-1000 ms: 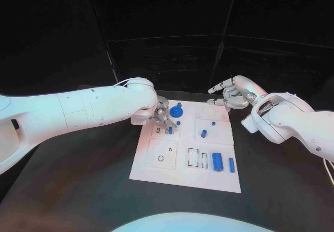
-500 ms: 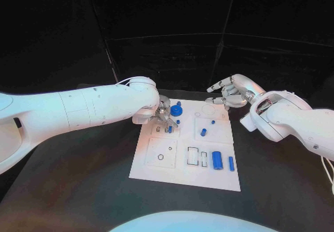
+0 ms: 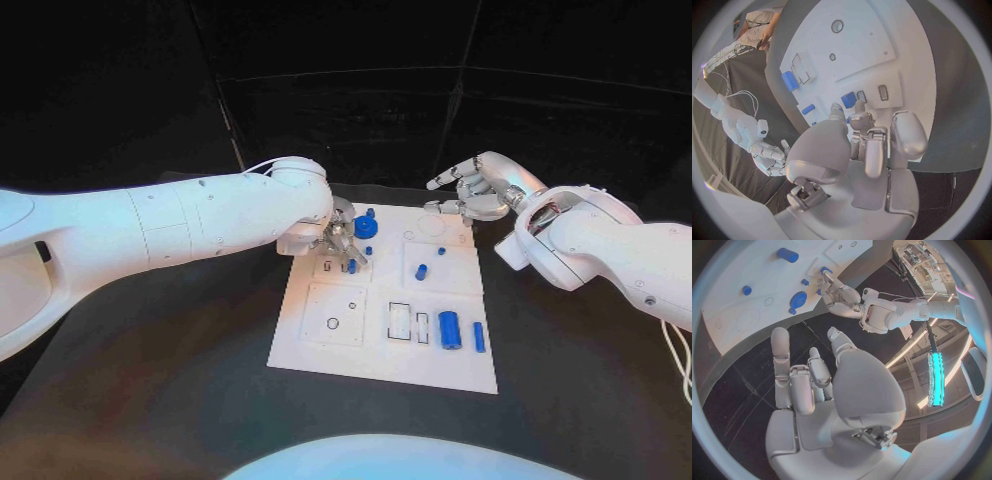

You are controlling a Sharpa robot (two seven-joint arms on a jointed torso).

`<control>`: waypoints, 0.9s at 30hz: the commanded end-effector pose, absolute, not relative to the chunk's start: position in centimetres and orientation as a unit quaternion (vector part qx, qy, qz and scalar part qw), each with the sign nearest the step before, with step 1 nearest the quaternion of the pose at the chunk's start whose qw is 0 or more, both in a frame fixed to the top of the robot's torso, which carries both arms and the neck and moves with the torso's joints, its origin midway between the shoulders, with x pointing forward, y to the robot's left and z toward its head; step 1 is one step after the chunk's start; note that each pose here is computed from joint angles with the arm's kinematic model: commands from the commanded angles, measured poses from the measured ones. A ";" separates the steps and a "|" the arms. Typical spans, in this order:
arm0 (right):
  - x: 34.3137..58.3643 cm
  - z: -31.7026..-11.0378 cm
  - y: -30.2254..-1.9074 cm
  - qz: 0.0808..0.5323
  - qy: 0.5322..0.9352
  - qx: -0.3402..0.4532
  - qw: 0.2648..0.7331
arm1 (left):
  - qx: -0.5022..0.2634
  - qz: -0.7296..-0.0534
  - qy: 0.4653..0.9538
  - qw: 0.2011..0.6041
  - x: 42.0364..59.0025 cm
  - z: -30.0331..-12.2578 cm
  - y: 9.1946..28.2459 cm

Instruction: Assemble the parts on the task board

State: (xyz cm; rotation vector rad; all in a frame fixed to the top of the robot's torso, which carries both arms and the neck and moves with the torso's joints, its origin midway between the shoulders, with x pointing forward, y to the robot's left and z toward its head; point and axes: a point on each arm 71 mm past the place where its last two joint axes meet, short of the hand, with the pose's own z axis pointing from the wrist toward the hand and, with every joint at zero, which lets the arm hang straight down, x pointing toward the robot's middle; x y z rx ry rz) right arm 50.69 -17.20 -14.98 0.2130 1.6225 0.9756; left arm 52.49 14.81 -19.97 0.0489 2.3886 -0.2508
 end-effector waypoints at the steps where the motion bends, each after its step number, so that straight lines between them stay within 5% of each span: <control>1: 50.7 -14.9 -17.1 0.419 0.695 0.089 0.577 | 0.023 -0.092 0.931 0.353 52.4 -20.1 14.8; 27: 51.0 -15.0 -16.9 0.418 0.697 0.089 0.576 | 0.019 -0.101 0.933 0.345 52.2 -20.2 14.3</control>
